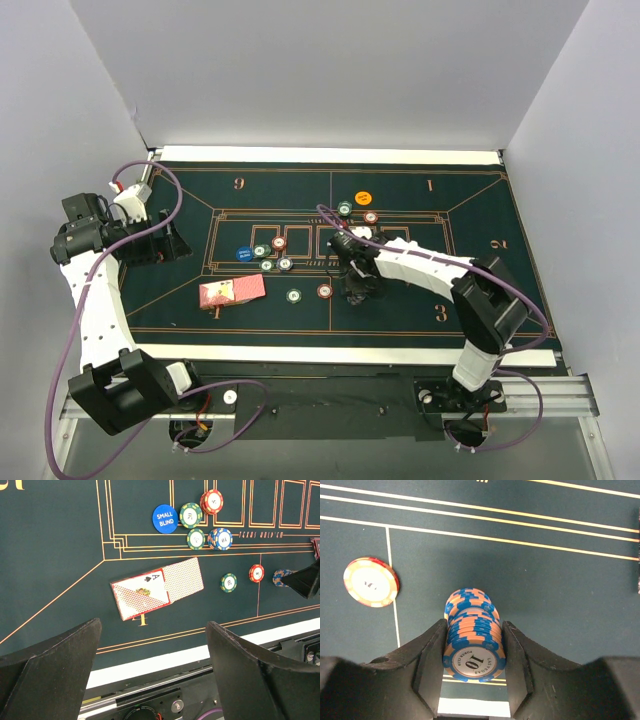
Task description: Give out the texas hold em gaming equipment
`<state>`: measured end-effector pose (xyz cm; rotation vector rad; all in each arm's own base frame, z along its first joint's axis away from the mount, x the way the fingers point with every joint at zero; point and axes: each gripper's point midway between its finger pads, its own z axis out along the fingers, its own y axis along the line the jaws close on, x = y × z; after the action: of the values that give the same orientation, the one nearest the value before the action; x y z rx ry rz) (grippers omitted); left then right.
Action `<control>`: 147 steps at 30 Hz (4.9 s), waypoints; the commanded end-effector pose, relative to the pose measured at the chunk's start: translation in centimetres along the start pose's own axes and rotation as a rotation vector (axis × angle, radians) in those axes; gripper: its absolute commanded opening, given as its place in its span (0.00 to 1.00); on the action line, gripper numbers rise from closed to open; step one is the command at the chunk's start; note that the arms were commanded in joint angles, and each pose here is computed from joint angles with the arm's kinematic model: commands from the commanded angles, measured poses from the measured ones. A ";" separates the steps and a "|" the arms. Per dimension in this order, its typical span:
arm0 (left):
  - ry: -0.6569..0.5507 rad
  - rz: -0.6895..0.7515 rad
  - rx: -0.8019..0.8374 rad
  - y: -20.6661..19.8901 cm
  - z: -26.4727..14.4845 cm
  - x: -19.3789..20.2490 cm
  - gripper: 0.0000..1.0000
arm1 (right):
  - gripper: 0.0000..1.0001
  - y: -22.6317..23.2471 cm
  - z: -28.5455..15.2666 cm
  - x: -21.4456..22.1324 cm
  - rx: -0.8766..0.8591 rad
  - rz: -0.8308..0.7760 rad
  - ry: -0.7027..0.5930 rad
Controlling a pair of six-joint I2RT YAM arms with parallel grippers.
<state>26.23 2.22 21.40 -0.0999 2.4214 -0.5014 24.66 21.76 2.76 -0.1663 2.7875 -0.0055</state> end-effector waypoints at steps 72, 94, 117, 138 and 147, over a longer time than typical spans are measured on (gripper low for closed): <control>-0.047 0.033 0.011 -0.5 -0.8 -1.3 0.97 | 0.51 -8.9 0.0 -0.6 0.122 0.279 -0.058; -0.042 0.041 -0.007 0.0 -0.8 -1.6 0.97 | 0.41 -10.2 2.6 2.2 0.206 0.266 0.017; -0.042 0.039 -0.016 0.4 -0.5 -1.8 0.97 | 0.33 -7.8 5.2 -2.4 0.187 0.199 0.033; -0.027 0.032 -0.026 1.2 0.3 -2.1 0.97 | 0.31 -2.7 8.5 -16.1 0.028 0.219 -0.061; -0.028 0.036 -0.030 1.1 -0.1 -2.2 0.97 | 0.32 -1.9 7.4 -19.4 -0.003 0.214 -0.084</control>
<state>26.99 2.98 20.33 -0.1195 2.4599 -0.4941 45.10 21.93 1.75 0.1412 2.7076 0.0365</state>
